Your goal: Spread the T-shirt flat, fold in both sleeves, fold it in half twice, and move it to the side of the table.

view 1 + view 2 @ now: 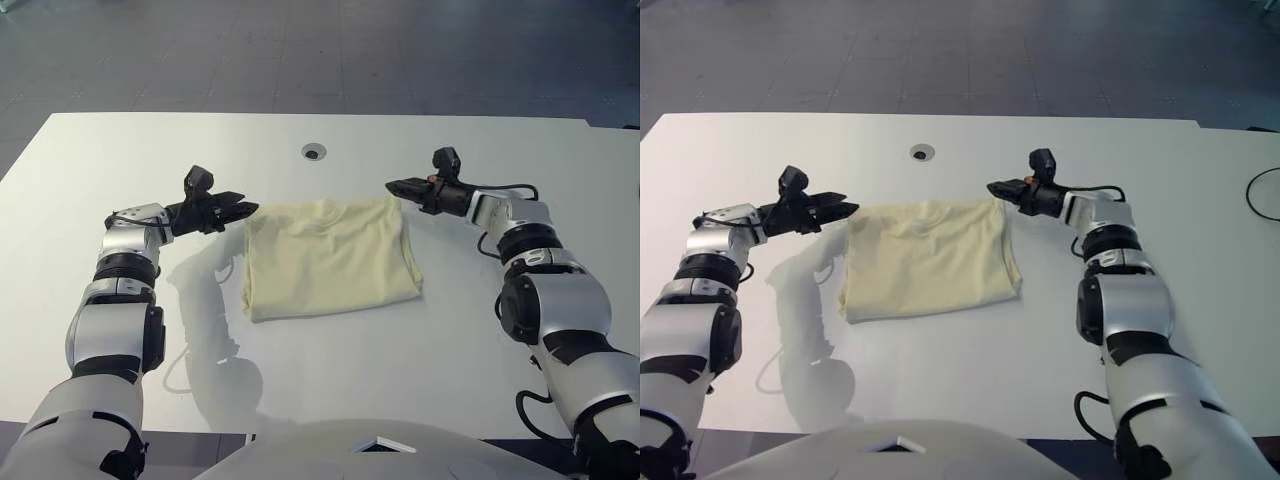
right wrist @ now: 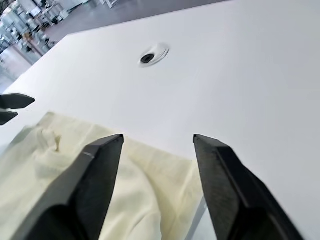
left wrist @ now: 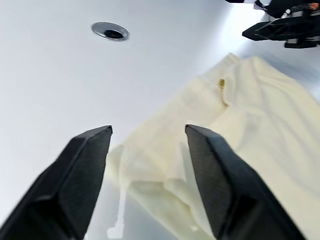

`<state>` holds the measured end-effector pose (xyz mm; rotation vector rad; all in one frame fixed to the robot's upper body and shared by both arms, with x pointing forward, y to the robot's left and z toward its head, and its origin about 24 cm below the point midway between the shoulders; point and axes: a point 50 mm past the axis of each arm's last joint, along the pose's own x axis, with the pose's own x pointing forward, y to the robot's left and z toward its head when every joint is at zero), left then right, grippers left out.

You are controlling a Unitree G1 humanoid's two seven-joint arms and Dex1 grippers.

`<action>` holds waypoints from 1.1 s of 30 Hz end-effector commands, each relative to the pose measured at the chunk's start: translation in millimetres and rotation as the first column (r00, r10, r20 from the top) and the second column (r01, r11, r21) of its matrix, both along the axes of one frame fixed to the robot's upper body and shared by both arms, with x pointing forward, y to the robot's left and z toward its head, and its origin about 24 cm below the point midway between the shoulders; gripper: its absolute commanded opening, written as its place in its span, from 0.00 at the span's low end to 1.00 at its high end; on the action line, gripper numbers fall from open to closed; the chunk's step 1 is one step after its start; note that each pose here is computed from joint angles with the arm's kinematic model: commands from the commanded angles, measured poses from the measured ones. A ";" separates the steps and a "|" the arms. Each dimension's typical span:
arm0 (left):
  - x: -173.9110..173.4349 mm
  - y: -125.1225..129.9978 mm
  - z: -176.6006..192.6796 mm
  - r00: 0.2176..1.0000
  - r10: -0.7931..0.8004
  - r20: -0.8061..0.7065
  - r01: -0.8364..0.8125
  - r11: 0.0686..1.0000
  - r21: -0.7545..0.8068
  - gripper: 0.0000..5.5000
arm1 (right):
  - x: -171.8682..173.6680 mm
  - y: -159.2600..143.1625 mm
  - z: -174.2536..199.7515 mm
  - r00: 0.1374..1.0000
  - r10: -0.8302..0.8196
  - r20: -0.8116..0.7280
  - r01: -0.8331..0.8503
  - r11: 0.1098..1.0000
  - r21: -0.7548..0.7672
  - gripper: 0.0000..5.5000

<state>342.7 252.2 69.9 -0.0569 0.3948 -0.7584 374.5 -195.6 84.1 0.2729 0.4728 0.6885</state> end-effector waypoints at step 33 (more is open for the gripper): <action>-75.5 -70.3 32.0 0.812 -0.473 0.342 0.347 0.862 0.369 0.67 | -62.1 19.1 30.0 0.926 0.336 0.171 -0.324 0.941 -0.096 0.00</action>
